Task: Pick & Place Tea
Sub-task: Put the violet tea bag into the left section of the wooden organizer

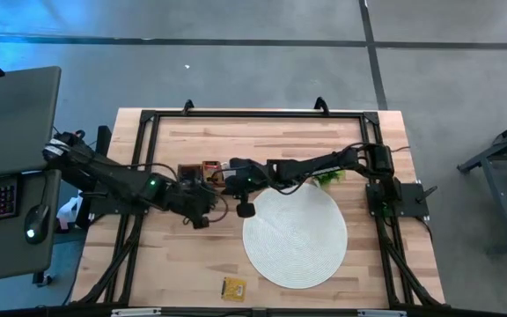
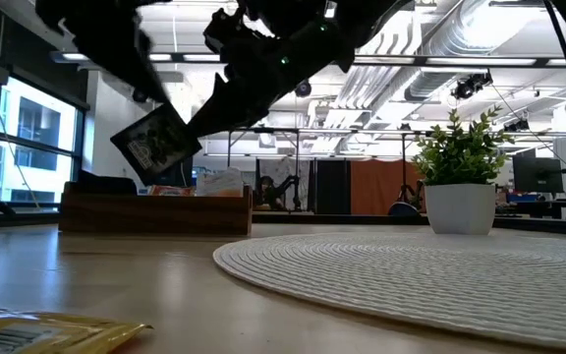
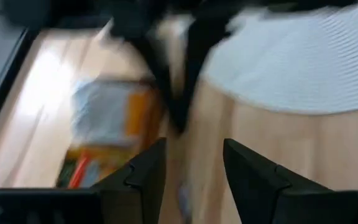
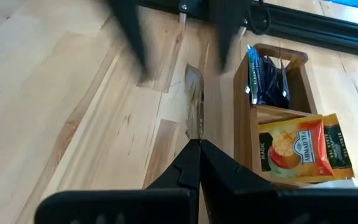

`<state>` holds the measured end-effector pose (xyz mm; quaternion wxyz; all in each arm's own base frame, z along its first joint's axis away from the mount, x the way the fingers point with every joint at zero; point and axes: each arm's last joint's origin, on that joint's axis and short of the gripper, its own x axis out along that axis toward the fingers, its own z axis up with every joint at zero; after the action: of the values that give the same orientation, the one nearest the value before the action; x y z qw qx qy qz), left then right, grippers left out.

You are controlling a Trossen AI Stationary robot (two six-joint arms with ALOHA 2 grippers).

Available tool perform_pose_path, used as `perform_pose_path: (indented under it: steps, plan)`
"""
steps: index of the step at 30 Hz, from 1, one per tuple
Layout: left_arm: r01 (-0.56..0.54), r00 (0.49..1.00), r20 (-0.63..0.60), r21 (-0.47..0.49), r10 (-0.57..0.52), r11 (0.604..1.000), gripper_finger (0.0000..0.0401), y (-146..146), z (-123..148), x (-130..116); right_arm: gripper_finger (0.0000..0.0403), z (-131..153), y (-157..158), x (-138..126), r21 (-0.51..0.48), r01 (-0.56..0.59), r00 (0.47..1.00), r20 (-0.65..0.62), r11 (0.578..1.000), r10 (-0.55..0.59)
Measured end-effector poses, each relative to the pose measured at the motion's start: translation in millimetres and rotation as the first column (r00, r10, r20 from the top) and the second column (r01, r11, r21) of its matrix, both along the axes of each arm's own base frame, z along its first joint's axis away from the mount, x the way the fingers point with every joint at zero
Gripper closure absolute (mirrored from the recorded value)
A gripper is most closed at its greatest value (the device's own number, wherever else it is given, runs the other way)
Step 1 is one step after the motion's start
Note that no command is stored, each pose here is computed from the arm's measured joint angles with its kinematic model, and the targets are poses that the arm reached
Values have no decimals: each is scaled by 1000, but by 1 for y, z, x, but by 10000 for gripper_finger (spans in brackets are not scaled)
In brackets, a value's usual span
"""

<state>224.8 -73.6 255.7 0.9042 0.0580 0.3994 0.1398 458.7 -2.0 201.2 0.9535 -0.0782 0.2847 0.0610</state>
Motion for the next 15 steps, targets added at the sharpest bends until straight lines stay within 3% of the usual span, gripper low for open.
perform_pose_path:
  steps: [3,8,15]
  plan:
    - [49,999,-5,17,-49,999,245,-2,-5,11,401,-1,0,-1,-1,1,1000,-17,1000,-1]
    - [36,995,-90,67,-29,997,245,-2,-23,19,402,-2,0,-1,-1,0,1000,-24,1000,0]
    - [33,993,-113,118,-19,992,245,-3,-31,24,402,-2,0,-2,0,-1,1000,-29,1000,1]
